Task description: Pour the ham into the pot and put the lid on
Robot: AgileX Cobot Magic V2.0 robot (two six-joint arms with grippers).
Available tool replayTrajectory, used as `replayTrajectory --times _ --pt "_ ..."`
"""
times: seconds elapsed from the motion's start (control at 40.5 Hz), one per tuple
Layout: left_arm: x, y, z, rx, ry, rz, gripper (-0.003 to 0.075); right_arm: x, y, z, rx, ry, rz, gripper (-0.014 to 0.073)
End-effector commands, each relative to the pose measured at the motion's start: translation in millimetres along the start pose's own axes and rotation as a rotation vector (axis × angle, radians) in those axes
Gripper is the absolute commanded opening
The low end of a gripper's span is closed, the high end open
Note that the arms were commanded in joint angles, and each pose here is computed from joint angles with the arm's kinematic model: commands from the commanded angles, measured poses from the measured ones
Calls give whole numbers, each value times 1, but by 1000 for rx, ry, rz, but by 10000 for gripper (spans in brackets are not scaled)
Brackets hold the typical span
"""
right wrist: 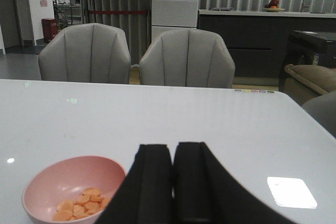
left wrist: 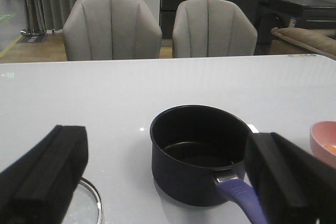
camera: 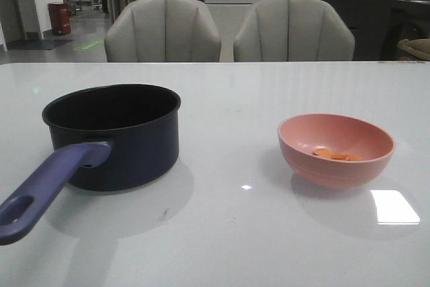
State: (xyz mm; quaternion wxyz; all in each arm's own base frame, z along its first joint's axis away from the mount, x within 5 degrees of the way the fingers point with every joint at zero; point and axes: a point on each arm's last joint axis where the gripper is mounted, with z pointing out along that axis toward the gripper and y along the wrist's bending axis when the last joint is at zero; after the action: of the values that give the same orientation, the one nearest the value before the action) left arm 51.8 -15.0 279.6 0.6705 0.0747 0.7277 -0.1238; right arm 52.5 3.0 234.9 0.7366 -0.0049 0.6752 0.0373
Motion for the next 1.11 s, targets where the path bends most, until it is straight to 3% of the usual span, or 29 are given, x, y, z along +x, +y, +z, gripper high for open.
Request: replayTrajectory --times 0.0,0.124,0.395,0.494,0.568,0.667,0.939,1.087 --pt "-15 -2 -2 21 -89 -11 636 -40 1 5 6 16 -2 149" --pt "-15 -2 -2 21 -89 -11 636 -53 2 19 13 156 -2 149" --pt "-15 -2 -2 21 -89 -11 636 -47 2 45 17 287 18 157" --pt "-15 -2 -2 21 -89 -11 636 -51 3 65 19 360 38 258" --pt "-15 -2 -2 21 -89 -11 636 -54 3 84 21 430 62 389" --pt "-15 -2 -2 20 -83 -11 636 -54 7 112 19 551 165 497" --pt "-14 -2 -2 22 -81 -18 636 -33 28 203 -35 837 187 504" --pt "-14 -2 -2 22 -81 -18 636 0 39 247 -50 1017 168 504"
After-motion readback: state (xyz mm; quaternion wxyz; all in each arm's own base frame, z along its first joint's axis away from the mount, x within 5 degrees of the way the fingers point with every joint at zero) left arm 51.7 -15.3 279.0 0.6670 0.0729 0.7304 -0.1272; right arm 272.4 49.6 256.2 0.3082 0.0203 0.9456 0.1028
